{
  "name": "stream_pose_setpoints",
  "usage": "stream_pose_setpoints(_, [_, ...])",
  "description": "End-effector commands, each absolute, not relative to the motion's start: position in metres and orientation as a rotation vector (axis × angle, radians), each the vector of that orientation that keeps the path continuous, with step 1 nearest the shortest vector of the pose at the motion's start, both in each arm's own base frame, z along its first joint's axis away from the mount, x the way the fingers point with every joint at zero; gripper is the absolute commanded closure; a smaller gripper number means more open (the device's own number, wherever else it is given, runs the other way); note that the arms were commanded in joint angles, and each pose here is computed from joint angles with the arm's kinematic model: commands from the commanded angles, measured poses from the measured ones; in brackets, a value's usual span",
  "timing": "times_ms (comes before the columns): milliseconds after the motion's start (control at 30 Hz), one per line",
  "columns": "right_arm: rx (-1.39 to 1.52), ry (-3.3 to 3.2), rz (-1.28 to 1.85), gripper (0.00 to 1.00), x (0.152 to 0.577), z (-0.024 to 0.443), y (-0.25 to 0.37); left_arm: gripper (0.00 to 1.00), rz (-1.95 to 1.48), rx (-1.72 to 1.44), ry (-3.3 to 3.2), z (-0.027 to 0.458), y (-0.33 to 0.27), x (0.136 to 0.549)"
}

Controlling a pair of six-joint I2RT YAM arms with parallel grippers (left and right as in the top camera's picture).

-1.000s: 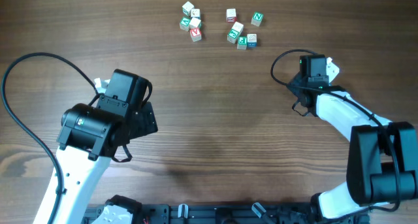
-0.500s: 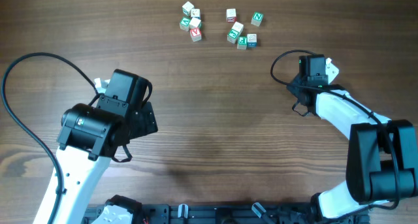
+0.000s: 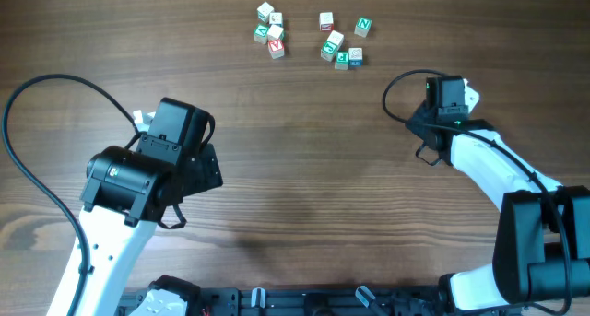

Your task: Form a circle

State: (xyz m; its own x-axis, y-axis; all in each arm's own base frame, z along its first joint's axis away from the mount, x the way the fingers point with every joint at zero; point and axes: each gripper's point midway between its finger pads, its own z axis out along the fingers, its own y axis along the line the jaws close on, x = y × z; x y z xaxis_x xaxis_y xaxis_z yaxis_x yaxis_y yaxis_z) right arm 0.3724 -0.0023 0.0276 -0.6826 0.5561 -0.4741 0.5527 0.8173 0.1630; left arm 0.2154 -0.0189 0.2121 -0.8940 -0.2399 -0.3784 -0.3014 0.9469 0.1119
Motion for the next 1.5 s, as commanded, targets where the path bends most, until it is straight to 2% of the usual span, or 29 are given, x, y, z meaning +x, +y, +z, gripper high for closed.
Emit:
stream_pose_setpoints(0, [0.677,2.509,0.049,0.67,0.382,0.044,0.008,0.00,0.246,-0.430,2.717,0.214,-0.015,0.215])
stream_pose_setpoints(367, [0.626,2.504,0.028,0.66,0.388,0.051,0.006,0.00,0.246,-0.430,2.717,0.214,-0.015,0.215])
stream_pose_setpoints(433, [0.674,2.482,0.021,0.55,0.389,0.053,0.002,0.00,0.246,-0.430,2.717,0.214,-0.015,0.215])
stream_pose_setpoints(467, [0.686,2.477,0.017,0.53,0.391,0.055,-0.003,0.00,0.246,-0.430,2.717,0.214,-0.015,0.215])
stream_pose_setpoints(533, [0.697,2.494,0.020,0.59,0.389,0.056,-0.010,0.00,0.246,-0.430,2.717,0.214,-0.015,0.215])
stream_pose_setpoints(667, [0.709,2.498,0.028,0.63,0.388,0.055,-0.011,0.00,0.246,-0.430,2.717,0.214,-0.015,0.215])
stream_pose_setpoints(767, [0.703,2.495,0.042,0.39,0.390,0.054,-0.008,0.00,0.246,-0.430,2.717,0.214,-0.015,0.215])
stream_pose_setpoints(800, [0.684,2.493,0.057,0.33,0.393,0.054,-0.006,0.00,0.246,-0.430,2.717,0.214,-0.015,0.215])
stream_pose_setpoints(833, [0.577,2.519,0.077,0.31,0.396,0.053,0.000,0.00,0.246,-0.430,2.717,0.214,-0.015,0.215])
stream_pose_setpoints(1133, [-0.048,2.631,0.136,0.29,0.387,0.045,0.029,0.00,0.246,-0.430,2.717,0.214,-0.015,0.215])
stream_pose_setpoints(1333, [-0.184,2.671,0.101,0.29,0.375,0.035,0.028,0.00,0.246,-0.430,2.717,0.214,-0.015,0.215])
stream_pose_setpoints(1467, [-0.179,2.700,0.106,0.34,0.365,0.026,0.028,0.00,0.246,-0.430,2.717,0.214,-0.015,0.215])
